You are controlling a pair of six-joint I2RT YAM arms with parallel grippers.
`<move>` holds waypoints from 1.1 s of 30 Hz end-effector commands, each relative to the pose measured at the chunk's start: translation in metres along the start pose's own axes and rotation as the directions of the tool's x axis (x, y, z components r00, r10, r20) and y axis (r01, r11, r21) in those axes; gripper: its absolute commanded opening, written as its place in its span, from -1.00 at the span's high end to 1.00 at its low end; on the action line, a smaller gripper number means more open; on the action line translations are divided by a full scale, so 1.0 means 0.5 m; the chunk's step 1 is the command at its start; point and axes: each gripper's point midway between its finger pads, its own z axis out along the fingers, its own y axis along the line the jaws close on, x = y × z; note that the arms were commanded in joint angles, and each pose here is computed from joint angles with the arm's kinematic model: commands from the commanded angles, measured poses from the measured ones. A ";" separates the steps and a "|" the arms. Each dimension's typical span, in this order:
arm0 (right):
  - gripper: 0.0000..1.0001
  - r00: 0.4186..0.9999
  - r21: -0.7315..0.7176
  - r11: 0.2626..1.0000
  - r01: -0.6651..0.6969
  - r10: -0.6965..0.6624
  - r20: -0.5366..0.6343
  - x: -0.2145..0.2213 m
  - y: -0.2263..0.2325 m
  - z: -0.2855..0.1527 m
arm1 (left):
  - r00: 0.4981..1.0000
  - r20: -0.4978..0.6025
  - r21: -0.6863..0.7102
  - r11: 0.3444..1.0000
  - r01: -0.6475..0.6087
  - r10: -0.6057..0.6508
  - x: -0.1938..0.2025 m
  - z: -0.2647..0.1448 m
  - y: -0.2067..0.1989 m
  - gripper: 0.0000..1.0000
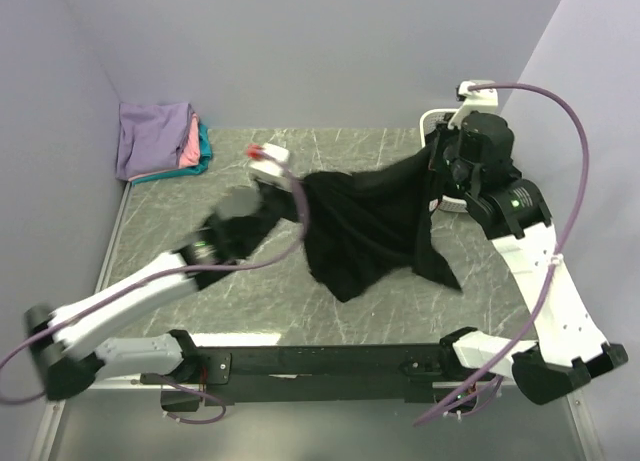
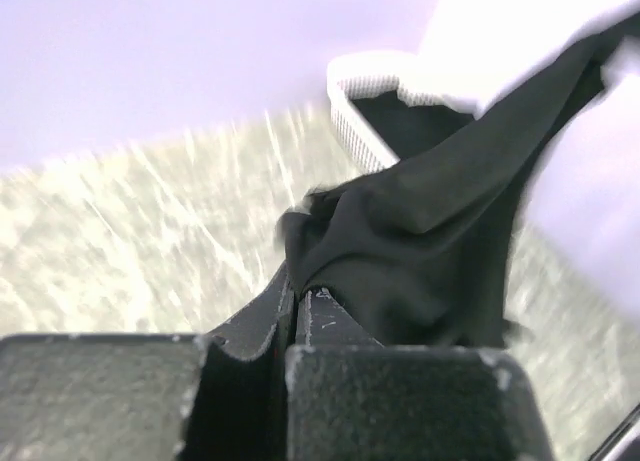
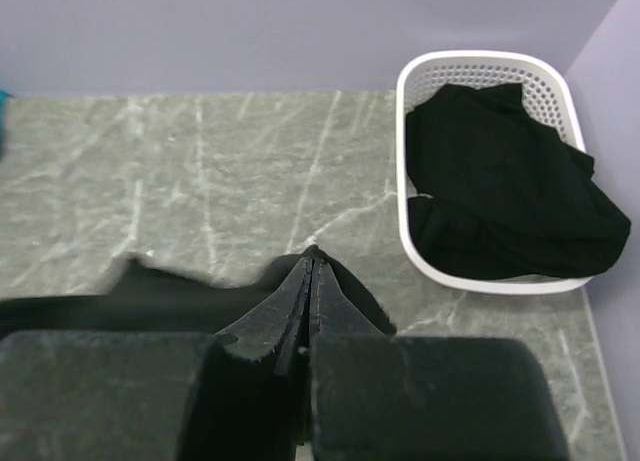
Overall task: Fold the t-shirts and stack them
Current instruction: Flatten the tshirt out
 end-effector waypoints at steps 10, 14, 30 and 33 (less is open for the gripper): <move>1.00 0.992 -0.386 0.921 -0.057 0.096 0.083 -0.016 0.099 -0.169 | 0.993 -0.101 -0.143 0.987 -0.069 0.055 -0.175 -0.219 0.099 0.98; 1.00 0.974 -0.479 0.877 -0.049 0.149 0.173 -0.058 0.104 -0.243 | 0.999 -0.044 -0.109 0.994 -0.023 0.018 -0.259 -0.277 0.090 0.98; 1.00 0.992 -0.373 0.928 -0.001 0.047 0.115 -0.034 0.147 -0.063 | 0.958 -0.279 -0.161 0.980 -0.120 0.072 -0.113 -0.083 0.134 0.98; 1.00 0.999 -0.298 0.955 0.011 0.001 0.040 0.027 0.156 0.030 | 0.940 -0.342 -0.124 0.990 -0.065 0.019 0.002 0.004 0.165 0.98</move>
